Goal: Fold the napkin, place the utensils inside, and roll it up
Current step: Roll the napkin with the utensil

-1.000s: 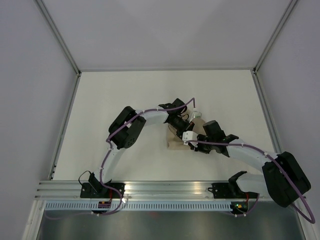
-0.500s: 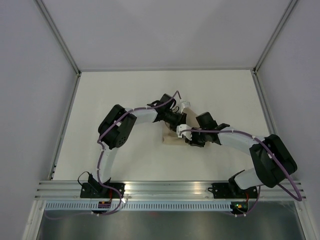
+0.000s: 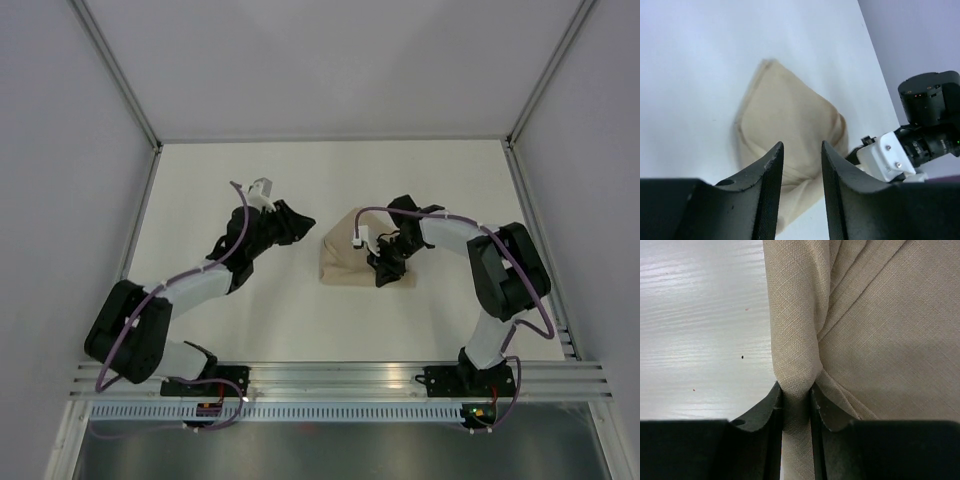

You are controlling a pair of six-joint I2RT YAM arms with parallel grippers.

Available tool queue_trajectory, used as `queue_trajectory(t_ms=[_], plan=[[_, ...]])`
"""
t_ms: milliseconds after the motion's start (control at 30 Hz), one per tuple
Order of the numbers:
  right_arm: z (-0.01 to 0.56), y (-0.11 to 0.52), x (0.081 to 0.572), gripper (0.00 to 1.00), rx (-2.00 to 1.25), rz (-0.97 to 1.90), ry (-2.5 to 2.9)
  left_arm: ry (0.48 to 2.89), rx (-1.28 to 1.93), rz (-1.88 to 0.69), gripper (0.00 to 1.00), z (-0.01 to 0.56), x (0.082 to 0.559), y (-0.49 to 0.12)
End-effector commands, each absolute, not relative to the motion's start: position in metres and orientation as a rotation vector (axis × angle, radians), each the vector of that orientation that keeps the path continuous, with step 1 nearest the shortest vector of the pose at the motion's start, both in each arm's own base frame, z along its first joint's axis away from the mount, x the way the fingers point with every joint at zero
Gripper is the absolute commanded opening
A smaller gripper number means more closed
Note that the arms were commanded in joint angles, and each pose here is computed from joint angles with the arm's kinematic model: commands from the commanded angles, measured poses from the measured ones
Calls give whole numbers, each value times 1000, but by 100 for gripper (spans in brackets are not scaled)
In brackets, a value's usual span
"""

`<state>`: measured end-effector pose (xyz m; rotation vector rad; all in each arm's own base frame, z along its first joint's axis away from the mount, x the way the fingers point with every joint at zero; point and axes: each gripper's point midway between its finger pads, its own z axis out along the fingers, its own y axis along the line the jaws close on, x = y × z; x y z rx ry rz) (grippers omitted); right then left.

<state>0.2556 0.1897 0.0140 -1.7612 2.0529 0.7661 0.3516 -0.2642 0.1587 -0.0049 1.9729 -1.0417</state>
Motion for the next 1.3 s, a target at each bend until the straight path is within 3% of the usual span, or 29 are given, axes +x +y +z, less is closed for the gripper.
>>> queue_trajectory(t_ms=[0,333,500,733,1067,1267], plan=[[-8,179,227,3,-1838,960,2177,1641,-254,-867,42,211,365,-211],[-31,180,244,4,-1807,1138,2366,1479,290,-514,43,257,297,-230],[-42,184,254,4,-1768,1150,2442,1485,740,-261,43,218,267,-290],[-49,183,265,4,-1731,1103,2514,1473,1171,-97,45,144,243,-350],[-56,178,266,4,-1725,1113,2559,1442,1486,-22,52,66,244,-383],[-57,178,265,4,-1726,1120,2576,1414,1567,-40,57,52,241,-394]])
